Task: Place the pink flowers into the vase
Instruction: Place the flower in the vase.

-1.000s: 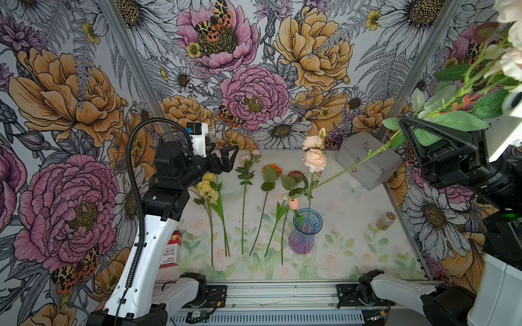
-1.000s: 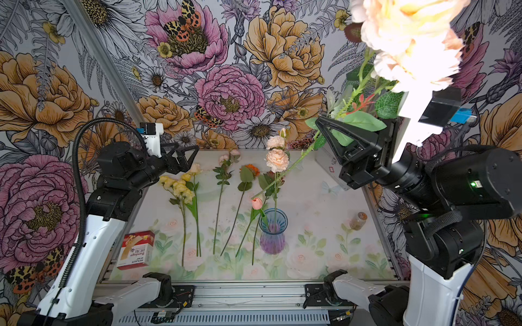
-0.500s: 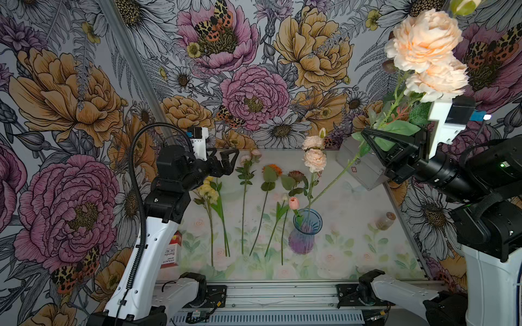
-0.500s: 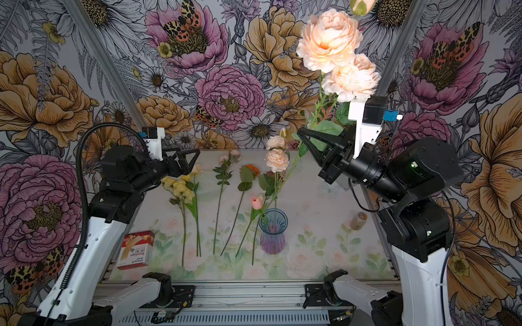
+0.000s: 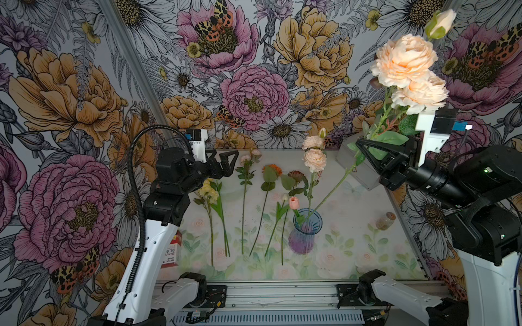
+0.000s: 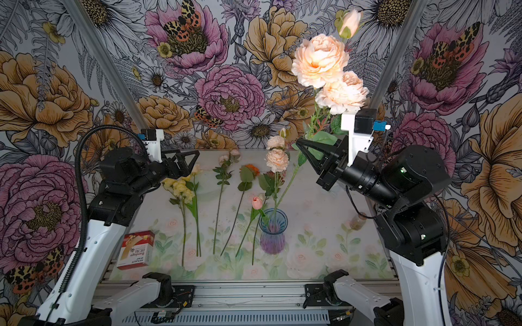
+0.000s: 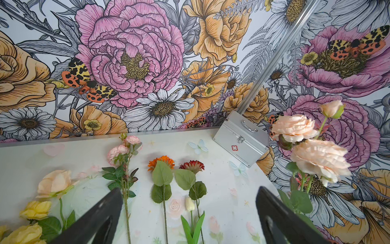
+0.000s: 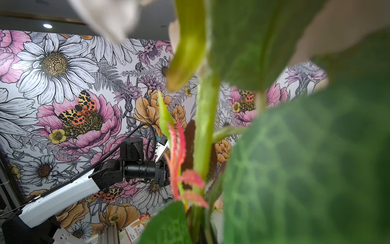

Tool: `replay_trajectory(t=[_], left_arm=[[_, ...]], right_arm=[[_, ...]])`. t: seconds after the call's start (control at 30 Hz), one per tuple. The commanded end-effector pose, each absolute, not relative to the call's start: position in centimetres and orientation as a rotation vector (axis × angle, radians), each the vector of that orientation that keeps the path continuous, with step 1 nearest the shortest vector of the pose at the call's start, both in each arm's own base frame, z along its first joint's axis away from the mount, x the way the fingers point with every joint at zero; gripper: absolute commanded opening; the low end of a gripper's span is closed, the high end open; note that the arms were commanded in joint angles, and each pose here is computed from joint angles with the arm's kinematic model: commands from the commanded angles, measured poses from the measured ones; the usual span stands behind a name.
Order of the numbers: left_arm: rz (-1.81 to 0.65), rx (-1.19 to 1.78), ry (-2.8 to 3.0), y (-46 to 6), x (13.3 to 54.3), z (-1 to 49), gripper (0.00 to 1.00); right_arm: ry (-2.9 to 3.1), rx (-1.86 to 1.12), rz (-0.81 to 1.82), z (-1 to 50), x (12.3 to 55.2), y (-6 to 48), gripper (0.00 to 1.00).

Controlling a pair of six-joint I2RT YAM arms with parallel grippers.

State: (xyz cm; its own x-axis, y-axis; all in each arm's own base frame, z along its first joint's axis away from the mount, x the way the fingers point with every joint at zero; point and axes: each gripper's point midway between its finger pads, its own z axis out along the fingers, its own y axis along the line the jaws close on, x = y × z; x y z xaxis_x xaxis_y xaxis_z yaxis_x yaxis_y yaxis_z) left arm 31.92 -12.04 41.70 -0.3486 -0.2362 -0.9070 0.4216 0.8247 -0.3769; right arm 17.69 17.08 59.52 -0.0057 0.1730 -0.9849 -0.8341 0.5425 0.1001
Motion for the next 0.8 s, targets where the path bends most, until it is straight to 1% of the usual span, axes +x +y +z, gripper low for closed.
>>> replay_trajectory(t=[0.0, 0.33, 0.67, 0.77], left_arm=[[-0.692, 0.141, 1.802, -12.3, 31.6, 41.7, 0.99], [-0.690, 0.140, 1.822, -12.4, 32.4, 41.1, 0.99], [-0.689, 0.155, 1.850, -13.0, 33.6, 40.4, 0.99], [-0.694, 0.161, 1.858, -13.2, 33.9, 40.3, 0.99]], right_arm=[[1.358, -0.632, 0.854, 58.8, 18.0, 16.8, 0.00], [1.439, -0.612, 0.753, 54.5, 19.9, 16.3, 0.00], [1.613, -0.536, 0.727, 46.4, 21.9, 15.8, 0.00], [1.633, -0.517, 0.729, 45.0, 22.2, 15.7, 0.02]])
